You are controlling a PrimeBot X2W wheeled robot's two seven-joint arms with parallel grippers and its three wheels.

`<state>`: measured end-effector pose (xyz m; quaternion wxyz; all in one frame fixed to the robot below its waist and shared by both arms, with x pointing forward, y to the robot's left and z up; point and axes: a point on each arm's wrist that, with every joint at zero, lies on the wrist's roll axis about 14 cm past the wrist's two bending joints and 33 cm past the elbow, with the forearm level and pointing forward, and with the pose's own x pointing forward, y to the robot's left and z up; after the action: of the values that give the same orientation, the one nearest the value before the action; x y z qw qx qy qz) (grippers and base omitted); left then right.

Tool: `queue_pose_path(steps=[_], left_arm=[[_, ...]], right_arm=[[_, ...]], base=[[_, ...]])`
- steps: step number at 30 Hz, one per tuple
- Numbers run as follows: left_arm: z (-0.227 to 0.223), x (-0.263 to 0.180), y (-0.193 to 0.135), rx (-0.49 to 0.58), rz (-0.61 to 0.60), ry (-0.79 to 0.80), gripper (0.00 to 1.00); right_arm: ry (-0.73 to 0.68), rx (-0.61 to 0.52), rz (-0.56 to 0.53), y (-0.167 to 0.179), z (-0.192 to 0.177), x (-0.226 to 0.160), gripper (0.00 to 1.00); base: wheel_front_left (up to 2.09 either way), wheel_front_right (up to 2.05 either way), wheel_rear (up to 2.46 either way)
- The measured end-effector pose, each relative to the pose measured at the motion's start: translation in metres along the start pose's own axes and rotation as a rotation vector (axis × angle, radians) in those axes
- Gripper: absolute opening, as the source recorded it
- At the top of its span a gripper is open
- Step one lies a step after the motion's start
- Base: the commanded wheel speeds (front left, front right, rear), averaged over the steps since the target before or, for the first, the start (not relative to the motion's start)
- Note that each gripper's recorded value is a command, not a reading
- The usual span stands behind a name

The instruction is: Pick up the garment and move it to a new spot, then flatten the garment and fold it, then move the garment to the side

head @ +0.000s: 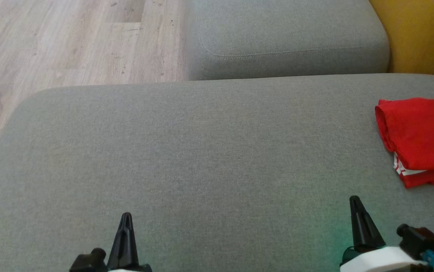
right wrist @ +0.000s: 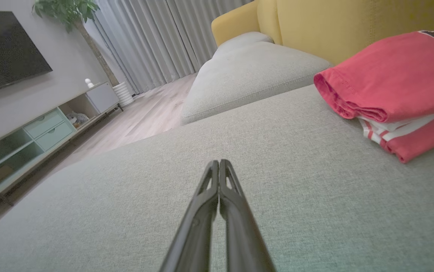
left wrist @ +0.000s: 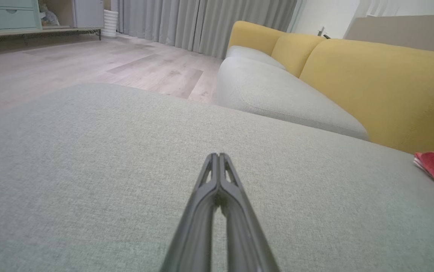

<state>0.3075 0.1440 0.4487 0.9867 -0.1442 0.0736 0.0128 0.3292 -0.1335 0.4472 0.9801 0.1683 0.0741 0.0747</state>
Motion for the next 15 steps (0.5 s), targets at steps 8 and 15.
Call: queue_pose_path(steps=[8,15], left_arm=[[0.0,0.005,0.001,-0.086,0.003,0.016,0.0],[0.0,0.009,0.008,-0.17,0.02,0.034,0.0]], right_arm=[[0.002,0.086,-0.031,-0.007,0.0,-0.001,0.0],[-0.015,0.169,-0.047,-0.011,0.007,0.004,0.0]], base=[[0.0,0.0,0.0],[0.0,0.0,0.0]])
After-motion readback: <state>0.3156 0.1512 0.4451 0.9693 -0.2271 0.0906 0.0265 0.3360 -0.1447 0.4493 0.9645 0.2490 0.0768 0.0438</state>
